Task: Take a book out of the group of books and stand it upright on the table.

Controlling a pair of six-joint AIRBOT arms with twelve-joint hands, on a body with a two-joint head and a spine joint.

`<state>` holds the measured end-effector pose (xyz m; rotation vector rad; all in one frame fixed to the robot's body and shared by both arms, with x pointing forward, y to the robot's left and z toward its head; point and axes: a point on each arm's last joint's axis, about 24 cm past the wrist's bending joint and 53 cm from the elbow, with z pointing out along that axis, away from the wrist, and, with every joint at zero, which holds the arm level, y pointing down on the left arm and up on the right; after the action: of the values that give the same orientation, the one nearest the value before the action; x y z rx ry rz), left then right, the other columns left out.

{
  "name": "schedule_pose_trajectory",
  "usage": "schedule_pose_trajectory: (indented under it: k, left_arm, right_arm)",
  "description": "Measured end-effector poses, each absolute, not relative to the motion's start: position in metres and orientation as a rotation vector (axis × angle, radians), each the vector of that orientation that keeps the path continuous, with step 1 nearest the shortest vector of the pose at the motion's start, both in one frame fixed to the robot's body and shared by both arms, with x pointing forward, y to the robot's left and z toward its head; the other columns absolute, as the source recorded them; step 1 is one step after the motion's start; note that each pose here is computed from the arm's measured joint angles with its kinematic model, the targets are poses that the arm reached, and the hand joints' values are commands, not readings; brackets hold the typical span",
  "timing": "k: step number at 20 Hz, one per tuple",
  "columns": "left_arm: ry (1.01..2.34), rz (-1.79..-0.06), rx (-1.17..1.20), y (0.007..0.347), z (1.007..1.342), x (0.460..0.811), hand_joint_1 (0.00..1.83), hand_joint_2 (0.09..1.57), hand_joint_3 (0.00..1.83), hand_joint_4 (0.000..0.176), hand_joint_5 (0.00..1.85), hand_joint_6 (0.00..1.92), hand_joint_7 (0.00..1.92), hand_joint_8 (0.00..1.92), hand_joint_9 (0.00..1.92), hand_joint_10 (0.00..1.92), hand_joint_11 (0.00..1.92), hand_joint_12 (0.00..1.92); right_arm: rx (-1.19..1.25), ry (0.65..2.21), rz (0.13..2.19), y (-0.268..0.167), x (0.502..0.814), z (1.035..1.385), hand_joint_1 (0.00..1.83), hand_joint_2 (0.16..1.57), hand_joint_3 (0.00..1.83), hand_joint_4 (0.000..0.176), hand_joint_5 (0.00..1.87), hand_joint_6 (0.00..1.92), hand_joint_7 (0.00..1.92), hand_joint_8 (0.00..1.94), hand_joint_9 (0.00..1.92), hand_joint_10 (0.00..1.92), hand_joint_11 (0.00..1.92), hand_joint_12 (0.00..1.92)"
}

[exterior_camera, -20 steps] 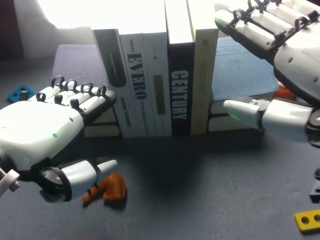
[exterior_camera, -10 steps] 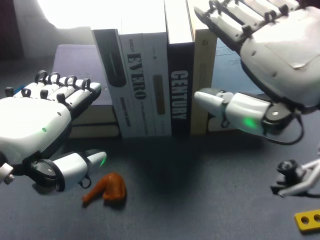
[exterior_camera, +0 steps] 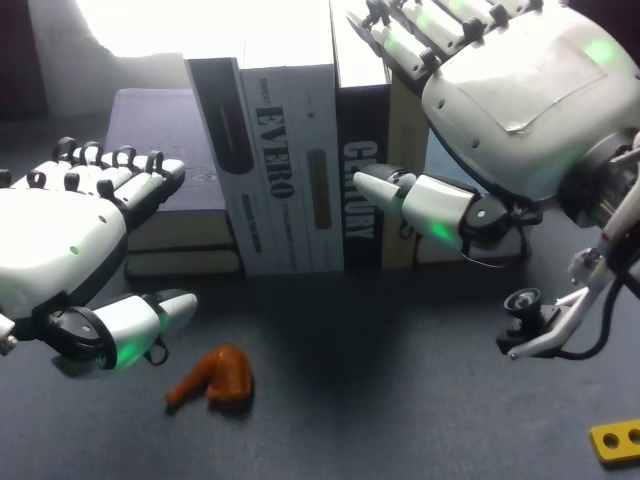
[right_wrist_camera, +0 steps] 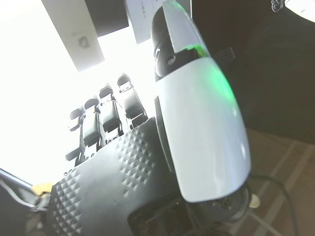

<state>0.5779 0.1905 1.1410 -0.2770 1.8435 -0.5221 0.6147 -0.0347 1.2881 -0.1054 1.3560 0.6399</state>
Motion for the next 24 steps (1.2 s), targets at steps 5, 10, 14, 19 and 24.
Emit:
schedule_pose_trajectory:
  k: [5,10,14,19,24]
  left_arm:
    - [1.852,-0.521,-0.273,0.19,1.139,0.577,0.44,1.29,0.0,0.0,0.05,0.0,0.04,0.0,0.0,0.0,0.0,0.0]
    - [1.854,-0.513,-0.281,0.194,1.137,0.579,0.43,1.29,0.0,0.0,0.04,0.0,0.03,0.0,0.0,0.0,0.0,0.0]
    - [1.853,-0.514,-0.282,0.194,1.138,0.579,0.44,1.29,0.0,0.0,0.05,0.0,0.05,0.0,0.01,0.0,0.0,0.0]
    - [1.852,-0.516,-0.284,0.193,1.138,0.579,0.45,1.29,0.0,0.0,0.06,0.01,0.04,0.0,0.01,0.0,0.0,0.0]
    - [1.851,-0.515,-0.286,0.194,1.138,0.58,0.43,1.29,0.0,0.0,0.05,0.01,0.03,0.01,0.0,0.0,0.0,0.0]
  right_arm:
    - [-0.102,1.346,0.626,-0.032,0.624,1.288,0.27,1.17,0.0,0.0,0.0,0.0,0.0,0.0,0.0,0.0,0.0,0.0]
    - [-0.114,1.334,0.631,-0.024,0.628,1.287,0.26,1.19,0.0,0.0,0.0,0.0,0.0,0.0,0.0,0.0,0.0,0.0]
    - [-0.132,1.298,0.637,-0.021,0.625,1.295,0.27,1.18,0.0,0.0,0.0,0.0,0.0,0.0,0.0,0.0,0.0,0.0]
    - [-0.12,1.309,0.648,-0.019,0.628,1.292,0.22,1.19,0.0,0.0,0.0,0.0,0.0,0.0,0.0,0.0,0.0,0.0]
    - [-0.131,1.341,0.641,-0.018,0.628,1.279,0.2,1.19,0.0,0.0,0.0,0.0,0.0,0.0,0.0,0.0,0.0,0.0]
